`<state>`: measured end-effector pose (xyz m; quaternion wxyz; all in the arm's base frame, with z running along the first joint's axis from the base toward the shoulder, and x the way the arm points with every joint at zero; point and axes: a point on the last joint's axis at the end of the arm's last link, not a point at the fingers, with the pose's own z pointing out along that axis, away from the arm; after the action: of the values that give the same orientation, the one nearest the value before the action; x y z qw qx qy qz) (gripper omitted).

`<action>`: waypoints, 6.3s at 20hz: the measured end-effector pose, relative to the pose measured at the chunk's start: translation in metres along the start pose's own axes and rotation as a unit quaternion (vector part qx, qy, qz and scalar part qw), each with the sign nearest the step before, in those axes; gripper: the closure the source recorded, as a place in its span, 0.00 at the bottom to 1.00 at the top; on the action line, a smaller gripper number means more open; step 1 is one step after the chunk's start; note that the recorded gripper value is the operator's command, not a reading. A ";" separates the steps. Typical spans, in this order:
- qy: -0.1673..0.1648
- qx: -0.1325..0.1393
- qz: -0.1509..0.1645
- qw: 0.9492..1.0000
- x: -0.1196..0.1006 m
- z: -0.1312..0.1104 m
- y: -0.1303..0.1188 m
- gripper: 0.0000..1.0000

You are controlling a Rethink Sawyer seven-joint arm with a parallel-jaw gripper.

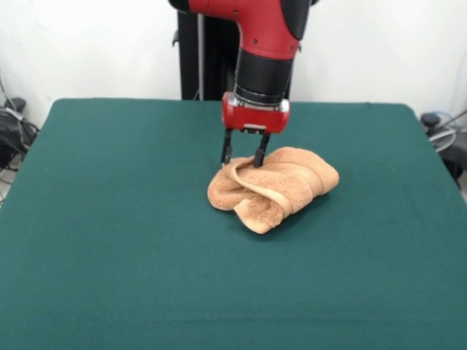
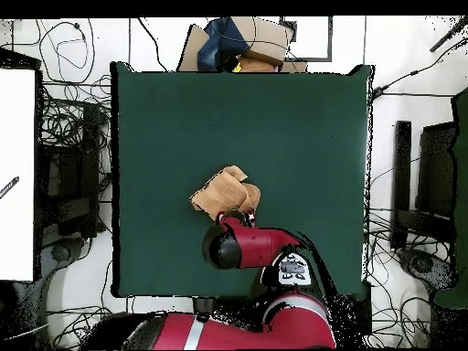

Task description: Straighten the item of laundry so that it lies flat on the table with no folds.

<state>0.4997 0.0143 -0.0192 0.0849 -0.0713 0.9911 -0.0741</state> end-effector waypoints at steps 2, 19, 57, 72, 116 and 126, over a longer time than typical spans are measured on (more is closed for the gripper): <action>0.000 0.000 0.000 1.000 0.000 0.000 0.000 0.00; 0.000 0.001 -0.002 1.000 0.000 0.000 0.001 1.00; -0.016 0.021 0.054 0.998 -0.042 -0.119 -0.071 1.00; -0.012 0.023 0.021 0.999 -0.061 -0.166 -0.039 1.00; 0.081 0.000 0.146 0.986 -0.065 -0.271 -0.121 1.00; 0.107 -0.020 0.109 0.988 -0.078 -0.310 -0.187 1.00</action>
<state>0.5442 -0.1151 0.3246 -0.0155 0.0435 0.9976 -0.0519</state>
